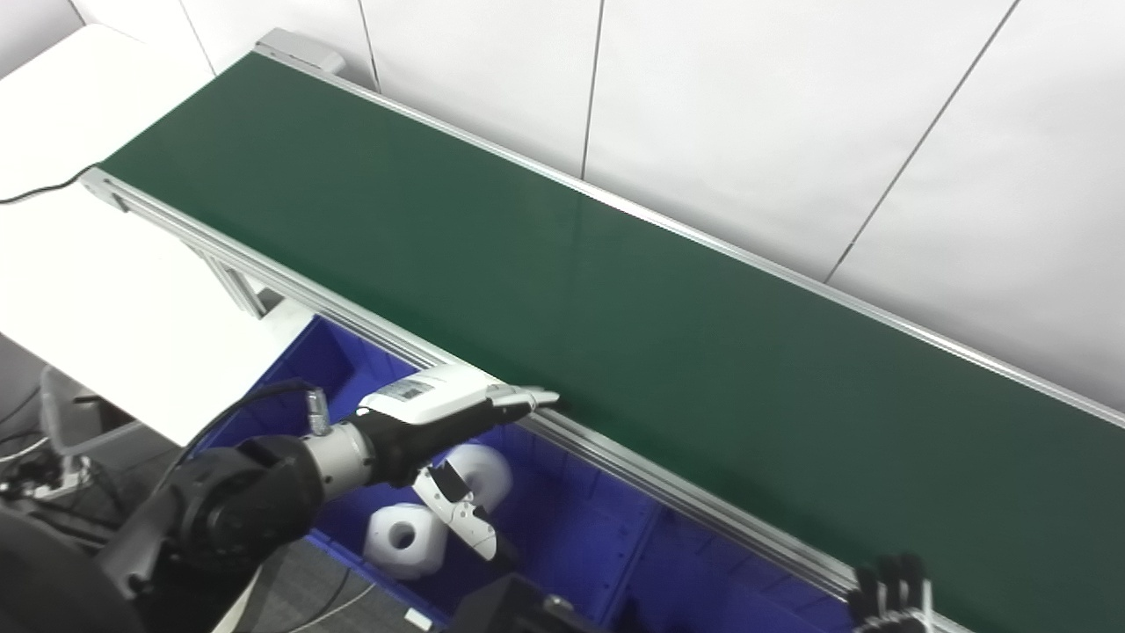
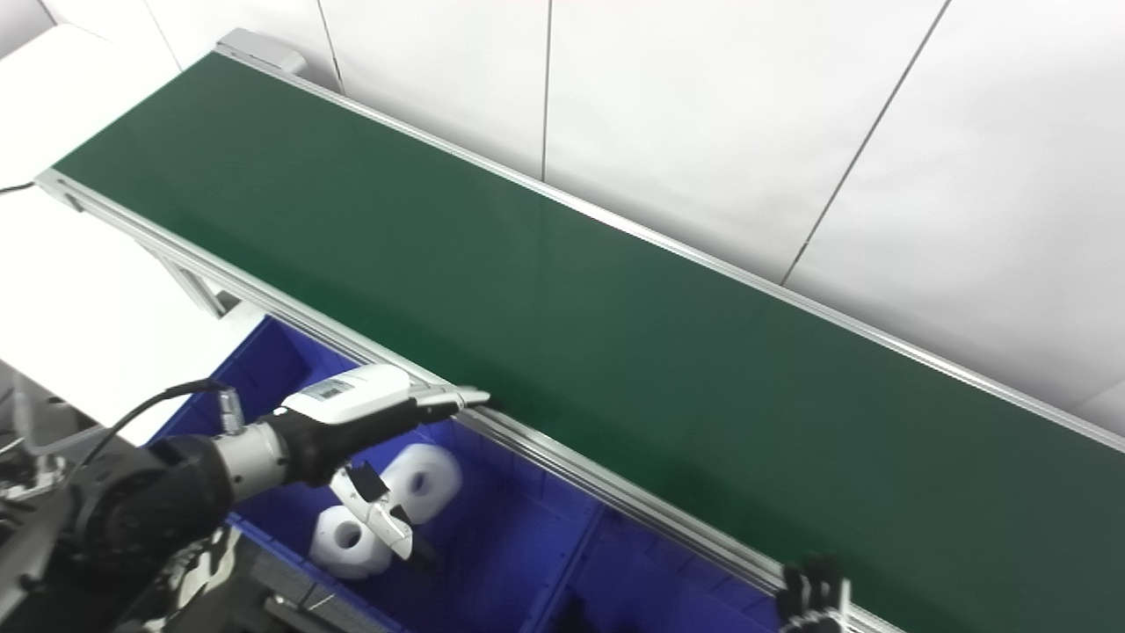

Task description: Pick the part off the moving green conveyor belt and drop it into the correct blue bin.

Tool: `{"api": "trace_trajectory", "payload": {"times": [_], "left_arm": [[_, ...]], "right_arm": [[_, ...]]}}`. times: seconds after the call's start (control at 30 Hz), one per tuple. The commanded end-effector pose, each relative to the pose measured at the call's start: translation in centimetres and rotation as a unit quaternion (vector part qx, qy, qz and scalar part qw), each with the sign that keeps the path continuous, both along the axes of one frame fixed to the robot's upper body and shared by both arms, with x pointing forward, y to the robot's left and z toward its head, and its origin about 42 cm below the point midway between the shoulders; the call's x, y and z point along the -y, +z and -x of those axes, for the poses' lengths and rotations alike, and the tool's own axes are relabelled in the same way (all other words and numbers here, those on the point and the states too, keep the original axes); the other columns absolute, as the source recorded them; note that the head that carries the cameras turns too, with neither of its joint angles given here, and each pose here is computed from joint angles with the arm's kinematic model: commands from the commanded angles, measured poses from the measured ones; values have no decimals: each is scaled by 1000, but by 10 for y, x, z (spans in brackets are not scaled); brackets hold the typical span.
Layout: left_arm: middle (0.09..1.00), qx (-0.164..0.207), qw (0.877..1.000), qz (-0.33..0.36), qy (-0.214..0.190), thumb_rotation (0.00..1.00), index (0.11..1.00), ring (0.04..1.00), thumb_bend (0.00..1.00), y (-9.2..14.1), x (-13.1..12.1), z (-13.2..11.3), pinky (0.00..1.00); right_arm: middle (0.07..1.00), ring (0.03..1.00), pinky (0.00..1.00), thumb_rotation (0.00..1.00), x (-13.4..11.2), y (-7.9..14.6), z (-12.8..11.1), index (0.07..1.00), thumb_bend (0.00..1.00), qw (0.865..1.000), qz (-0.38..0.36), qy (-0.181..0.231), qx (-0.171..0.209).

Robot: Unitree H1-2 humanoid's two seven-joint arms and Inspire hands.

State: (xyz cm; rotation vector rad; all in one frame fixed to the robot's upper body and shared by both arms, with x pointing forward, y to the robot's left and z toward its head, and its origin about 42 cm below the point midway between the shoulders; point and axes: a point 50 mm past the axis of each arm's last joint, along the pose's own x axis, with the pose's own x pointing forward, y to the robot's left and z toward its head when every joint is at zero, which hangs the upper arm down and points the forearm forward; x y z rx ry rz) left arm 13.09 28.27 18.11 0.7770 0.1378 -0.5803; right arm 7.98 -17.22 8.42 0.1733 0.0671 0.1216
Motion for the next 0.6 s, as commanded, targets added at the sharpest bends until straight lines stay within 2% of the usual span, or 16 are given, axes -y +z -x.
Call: {"api": "trace_trajectory", "payload": {"times": [0.0,0.03,0.1,0.13,0.23,0.3,0.47,0.57], "left_arm": [[1000,31,993,113,-1,540,999,995,1000,27,1,0,859],[1000,34,990,136,-4,540,1000,996,1000,32,0,-1,861],[1000,51,981,189,-8,537,1000,999,1000,43,1,-2,925],[1000,58,976,208,-5,565,1000,1000,1000,46,2,-2,887],[1000,58,960,273,28,669,1000,1000,1000,48,4,-3,984],[1000,51,952,299,45,745,1000,1000,1000,47,5,-4,998],[1000,38,942,323,85,863,1000,1000,1000,28,26,0,1000],[1000,17,934,338,114,907,1000,1000,924,12,44,11,1000]], "right_arm": [[973,970,1000,943,-14,10,3,1000,782,1000,-1,-3,24],[972,969,1000,943,-20,11,4,1000,784,1000,3,0,23],[968,962,997,937,-32,15,4,1000,792,1000,8,7,19],[969,962,997,926,-38,17,3,1000,797,1000,7,7,16],[968,956,986,894,-60,22,2,1000,796,1000,0,0,13],[972,957,996,889,-74,23,-1,1000,786,1000,-2,-2,14],[986,971,1000,877,-103,25,-4,1000,753,1000,-15,-9,13],[988,971,1000,889,-112,27,-6,1000,749,1000,-10,-15,13]]}}
